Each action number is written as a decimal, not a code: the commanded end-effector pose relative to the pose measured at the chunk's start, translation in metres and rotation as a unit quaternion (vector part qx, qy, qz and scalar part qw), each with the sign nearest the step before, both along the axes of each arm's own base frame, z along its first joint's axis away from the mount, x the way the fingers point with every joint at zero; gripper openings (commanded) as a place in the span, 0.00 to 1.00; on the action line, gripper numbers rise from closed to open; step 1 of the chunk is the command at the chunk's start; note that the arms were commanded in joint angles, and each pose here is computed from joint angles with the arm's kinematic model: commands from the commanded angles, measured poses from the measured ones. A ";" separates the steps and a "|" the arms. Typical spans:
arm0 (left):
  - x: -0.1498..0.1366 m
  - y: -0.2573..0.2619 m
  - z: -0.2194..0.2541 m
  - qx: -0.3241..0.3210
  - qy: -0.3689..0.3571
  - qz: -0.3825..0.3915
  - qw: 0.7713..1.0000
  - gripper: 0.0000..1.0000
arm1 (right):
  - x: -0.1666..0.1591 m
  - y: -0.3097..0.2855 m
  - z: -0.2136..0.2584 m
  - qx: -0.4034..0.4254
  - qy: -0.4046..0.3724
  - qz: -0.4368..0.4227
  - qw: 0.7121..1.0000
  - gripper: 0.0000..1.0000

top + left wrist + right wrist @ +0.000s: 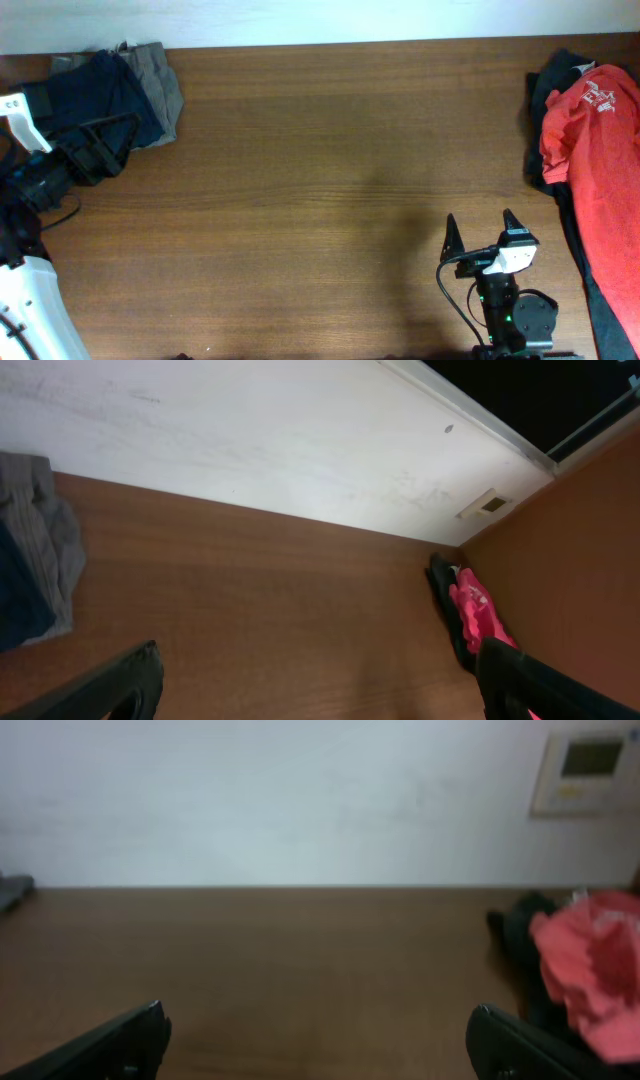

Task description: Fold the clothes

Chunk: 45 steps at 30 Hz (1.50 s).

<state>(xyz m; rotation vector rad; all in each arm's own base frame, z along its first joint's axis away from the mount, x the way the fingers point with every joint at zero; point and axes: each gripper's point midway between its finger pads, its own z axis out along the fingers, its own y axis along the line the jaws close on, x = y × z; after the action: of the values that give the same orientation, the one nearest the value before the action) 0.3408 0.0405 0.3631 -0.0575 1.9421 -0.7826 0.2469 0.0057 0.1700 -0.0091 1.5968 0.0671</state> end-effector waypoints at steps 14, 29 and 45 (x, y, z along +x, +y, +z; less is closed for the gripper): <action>-0.002 -0.004 0.003 -0.002 -0.006 -0.011 1.000 0.99 | -0.001 -0.007 -0.013 0.011 0.024 -0.023 0.999 0.99; -0.002 -0.004 0.003 -0.002 -0.006 -0.011 1.000 0.99 | -0.001 -0.007 -0.013 0.011 0.024 -0.023 0.999 0.99; -0.002 -0.010 -0.030 0.058 0.077 0.054 0.994 0.99 | -0.001 -0.007 -0.013 0.011 0.024 -0.023 0.999 0.99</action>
<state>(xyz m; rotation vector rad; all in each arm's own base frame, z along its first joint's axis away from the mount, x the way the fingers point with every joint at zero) 0.3377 0.0413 0.3365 -0.1774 2.0625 -0.7403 0.2465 -0.0002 0.1583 0.0321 1.6437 0.0510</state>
